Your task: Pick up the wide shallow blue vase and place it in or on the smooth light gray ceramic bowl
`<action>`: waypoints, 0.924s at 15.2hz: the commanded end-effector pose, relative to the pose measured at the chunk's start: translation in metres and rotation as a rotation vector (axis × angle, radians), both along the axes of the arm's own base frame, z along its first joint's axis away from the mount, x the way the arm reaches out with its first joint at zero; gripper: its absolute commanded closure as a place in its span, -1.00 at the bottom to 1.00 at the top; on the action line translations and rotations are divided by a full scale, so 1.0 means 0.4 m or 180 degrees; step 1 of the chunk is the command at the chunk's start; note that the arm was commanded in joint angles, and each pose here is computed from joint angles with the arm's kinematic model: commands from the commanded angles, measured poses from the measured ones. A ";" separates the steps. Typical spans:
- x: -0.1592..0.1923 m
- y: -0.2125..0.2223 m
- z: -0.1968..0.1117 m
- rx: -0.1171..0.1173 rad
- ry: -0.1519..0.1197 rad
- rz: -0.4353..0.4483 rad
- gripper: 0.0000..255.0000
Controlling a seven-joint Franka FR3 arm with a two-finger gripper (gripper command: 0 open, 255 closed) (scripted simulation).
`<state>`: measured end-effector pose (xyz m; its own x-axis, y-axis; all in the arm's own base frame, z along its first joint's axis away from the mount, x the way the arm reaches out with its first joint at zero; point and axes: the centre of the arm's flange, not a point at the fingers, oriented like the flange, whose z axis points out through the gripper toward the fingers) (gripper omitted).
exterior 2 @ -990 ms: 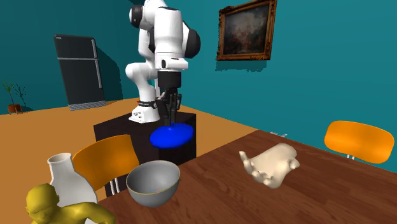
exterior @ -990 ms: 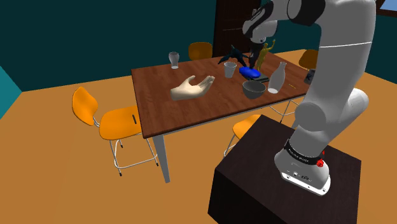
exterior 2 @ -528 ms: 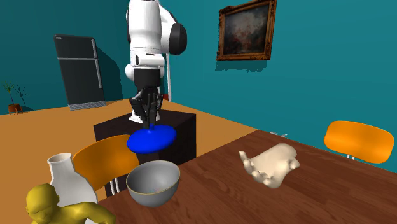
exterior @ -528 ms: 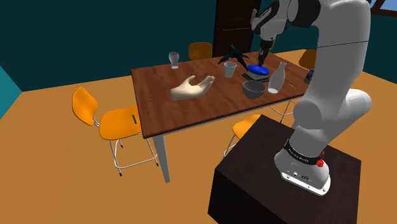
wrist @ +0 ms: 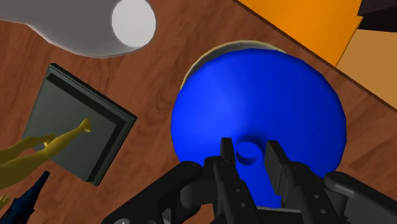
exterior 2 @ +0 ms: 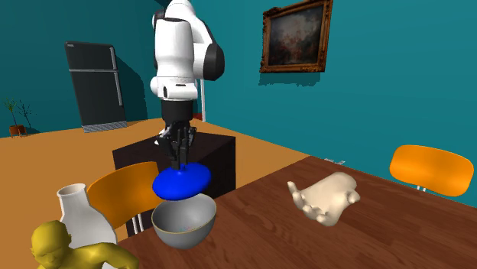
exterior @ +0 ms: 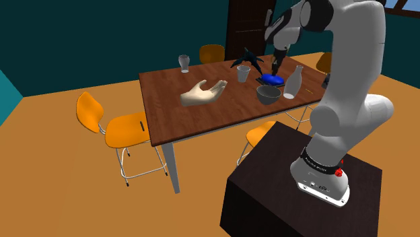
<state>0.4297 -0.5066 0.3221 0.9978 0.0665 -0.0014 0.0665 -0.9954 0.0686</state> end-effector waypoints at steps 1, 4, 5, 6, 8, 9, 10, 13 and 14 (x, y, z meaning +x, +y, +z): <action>-0.001 0.002 -0.025 -0.0002 -0.0002 0.0000 1.00; -0.001 0.002 -0.064 -0.0002 -0.0002 0.0000 1.00; -0.001 0.002 -0.078 -0.0002 -0.0002 0.0000 1.00; -0.001 0.002 -0.091 -0.0002 -0.0002 0.0000 1.00; -0.001 0.002 -0.117 -0.0002 -0.0002 0.0000 1.00; -0.001 0.002 -0.130 -0.0002 -0.0002 0.0000 1.00; -0.001 0.002 -0.144 -0.0002 -0.0002 0.0000 1.00; -0.001 0.002 -0.171 -0.0002 -0.0002 0.0000 1.00; -0.001 0.002 -0.171 -0.0002 -0.0002 0.0000 1.00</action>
<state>0.4295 -0.5054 0.2546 0.9978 0.0664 -0.0014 0.0663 -0.9954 0.0686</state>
